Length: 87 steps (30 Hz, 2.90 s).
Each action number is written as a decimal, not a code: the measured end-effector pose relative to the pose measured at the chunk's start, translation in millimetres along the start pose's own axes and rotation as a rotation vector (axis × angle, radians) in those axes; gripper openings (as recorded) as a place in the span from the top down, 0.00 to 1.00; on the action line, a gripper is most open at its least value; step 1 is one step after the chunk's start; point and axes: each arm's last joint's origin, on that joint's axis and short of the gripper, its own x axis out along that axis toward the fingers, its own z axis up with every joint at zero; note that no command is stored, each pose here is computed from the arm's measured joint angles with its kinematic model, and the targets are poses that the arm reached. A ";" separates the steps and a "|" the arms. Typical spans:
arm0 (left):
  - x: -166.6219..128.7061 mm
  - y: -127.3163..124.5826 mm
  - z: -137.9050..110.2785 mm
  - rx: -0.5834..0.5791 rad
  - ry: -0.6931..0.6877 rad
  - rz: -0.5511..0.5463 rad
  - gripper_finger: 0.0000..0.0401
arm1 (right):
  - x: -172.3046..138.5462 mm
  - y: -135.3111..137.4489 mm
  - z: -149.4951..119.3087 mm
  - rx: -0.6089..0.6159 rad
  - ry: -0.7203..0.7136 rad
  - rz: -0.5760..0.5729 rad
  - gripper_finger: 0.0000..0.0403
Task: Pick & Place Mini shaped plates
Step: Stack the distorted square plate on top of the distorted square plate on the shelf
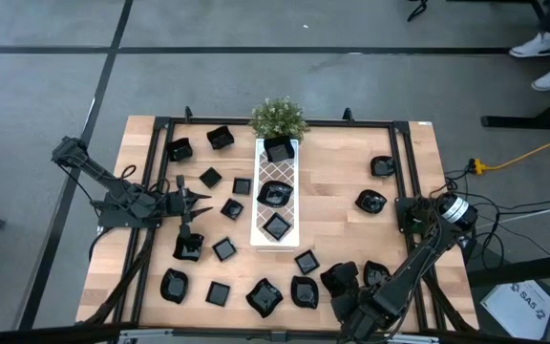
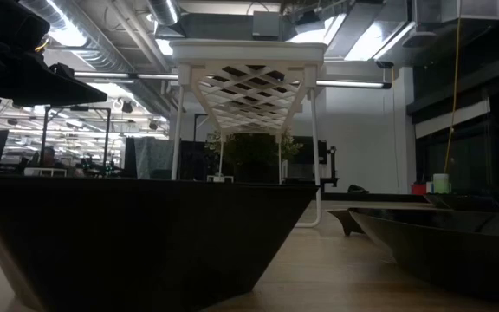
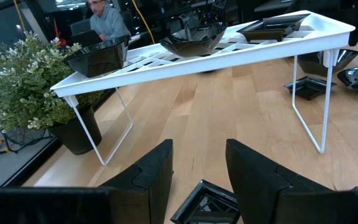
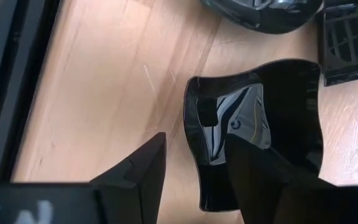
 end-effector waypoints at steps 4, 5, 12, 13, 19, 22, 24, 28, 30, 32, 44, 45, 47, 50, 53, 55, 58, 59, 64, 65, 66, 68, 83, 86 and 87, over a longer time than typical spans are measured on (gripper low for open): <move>0.0 0.0 -0.1 0.000 0.000 0.000 0.64 | 0.8 -0.9 0.6 0.001 -0.019 -0.027 0.62; 0.0 0.0 0.0 0.000 0.000 0.000 0.64 | 2.7 -1.2 0.4 0.004 -0.028 -0.034 0.63; 0.0 0.0 -0.1 0.000 0.000 0.000 0.64 | 18.2 1.0 -6.1 0.020 -0.024 0.042 0.66; 0.0 0.0 -0.1 0.000 0.000 0.000 0.64 | 18.3 0.8 -6.0 0.026 -0.027 0.035 0.67; 0.0 0.0 -0.1 0.000 0.000 0.000 0.64 | 18.3 -1.4 -5.4 0.035 -0.053 -0.021 0.74; 0.0 0.0 0.0 0.000 0.000 0.000 0.64 | 18.4 -1.9 -5.2 0.036 -0.052 -0.022 0.81; 0.0 0.0 0.0 0.000 0.000 0.000 0.64 | 18.7 -2.8 -4.7 0.039 -0.052 -0.022 0.86; 0.0 0.1 0.0 0.000 0.000 0.000 0.64 | 18.9 -3.5 -4.5 0.042 -0.052 -0.026 0.98; 0.0 0.0 -0.1 0.000 0.000 0.000 0.64 | 19.1 -4.2 -4.1 0.051 -0.052 -0.027 0.98; 0.0 0.0 -0.1 0.000 0.000 0.000 0.64 | 19.0 -5.3 -4.0 0.073 -0.050 -0.028 0.97; 0.0 0.0 0.0 0.000 0.000 0.000 0.64 | -22.5 -34.4 -17.7 0.226 -0.047 -0.157 0.99; 0.0 0.0 -0.1 0.000 0.000 0.000 0.64 | -27.5 -38.6 -18.6 0.231 -0.055 -0.169 0.99; 0.0 0.0 -0.1 0.000 0.000 0.000 0.64 | -37.2 -46.9 -19.4 0.245 -0.083 -0.192 0.99; 0.0 0.0 -0.1 0.000 0.000 0.000 0.64 | -49.4 -61.1 -19.1 0.270 -0.125 -0.223 0.99; 0.0 0.0 0.0 0.000 0.000 0.000 0.64 | -58.4 -77.7 -16.7 0.284 -0.165 -0.256 0.99; 0.0 0.0 0.0 0.000 0.000 0.000 0.64 | -62.8 -90.6 -14.8 0.289 -0.182 -0.282 0.99; 0.0 0.0 -0.1 0.000 0.000 0.000 0.64 | -67.3 -110.9 -12.4 0.291 -0.195 -0.333 0.99; 0.0 0.0 0.0 0.000 0.000 0.000 0.64 | -68.3 -117.6 -11.7 0.288 -0.196 -0.348 0.99; 0.0 0.0 0.0 0.000 0.000 0.000 0.64 | -75.8 -155.1 -9.5 0.256 -0.195 -0.405 0.99; 0.0 0.0 0.0 0.000 0.000 0.000 0.64 | -76.9 -163.2 -9.0 0.250 -0.196 -0.415 0.99; 0.0 0.0 0.0 0.000 0.000 0.000 0.64 | -78.5 -170.9 -8.9 0.240 -0.196 -0.422 0.99; 0.0 0.0 0.0 0.000 0.000 0.000 0.64 | -80.5 -186.9 -7.8 0.224 -0.201 -0.443 0.99; 0.0 0.0 -0.1 0.000 0.000 0.000 0.64 | -86.9 -294.2 4.3 0.001 -0.264 -0.690 0.99; 0.0 0.0 0.0 0.000 0.000 0.000 0.64 | -88.6 -309.6 4.4 -0.078 -0.285 -0.697 0.99; 0.0 0.0 -0.1 0.000 0.000 0.000 0.64 | -88.8 -314.1 4.1 -0.108 -0.296 -0.689 0.99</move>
